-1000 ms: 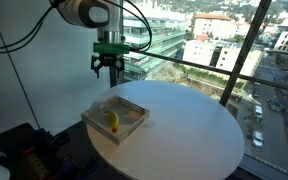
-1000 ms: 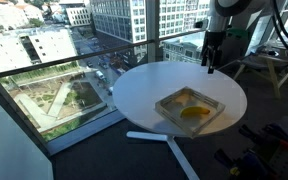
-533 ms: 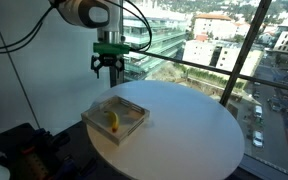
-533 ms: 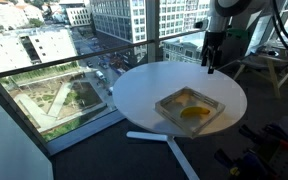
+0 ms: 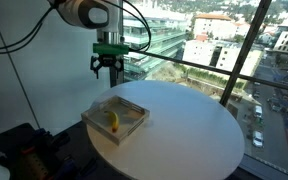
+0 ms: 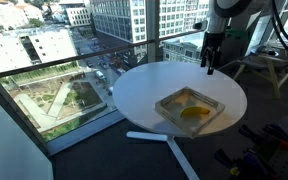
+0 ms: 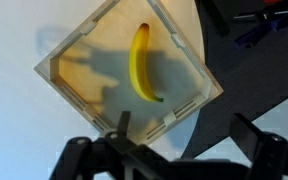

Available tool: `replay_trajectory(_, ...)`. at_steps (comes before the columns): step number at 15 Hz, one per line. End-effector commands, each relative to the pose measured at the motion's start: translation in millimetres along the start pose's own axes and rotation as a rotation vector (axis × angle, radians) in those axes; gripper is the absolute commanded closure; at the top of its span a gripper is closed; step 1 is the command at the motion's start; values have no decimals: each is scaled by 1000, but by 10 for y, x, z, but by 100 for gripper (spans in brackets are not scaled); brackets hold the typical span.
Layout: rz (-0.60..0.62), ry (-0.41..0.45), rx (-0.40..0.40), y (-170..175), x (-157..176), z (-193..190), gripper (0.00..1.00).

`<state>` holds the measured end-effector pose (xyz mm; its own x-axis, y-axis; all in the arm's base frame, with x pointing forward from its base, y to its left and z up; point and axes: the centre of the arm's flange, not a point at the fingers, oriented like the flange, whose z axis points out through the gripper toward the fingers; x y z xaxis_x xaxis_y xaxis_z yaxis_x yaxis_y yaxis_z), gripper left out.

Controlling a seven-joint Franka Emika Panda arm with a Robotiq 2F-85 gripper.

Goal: Take the banana off of the tray

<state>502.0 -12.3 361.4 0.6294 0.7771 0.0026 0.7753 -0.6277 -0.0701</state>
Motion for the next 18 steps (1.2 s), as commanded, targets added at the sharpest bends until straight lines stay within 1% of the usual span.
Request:
replay_trajectory(1, -17, 5, -32, 37, 87, 3, 0)
replay_trajectory(7, -29, -6, -73, 82, 156, 62, 0)
replay_trajectory(18, -18, 2, -63, 192, 265, 382, 0)
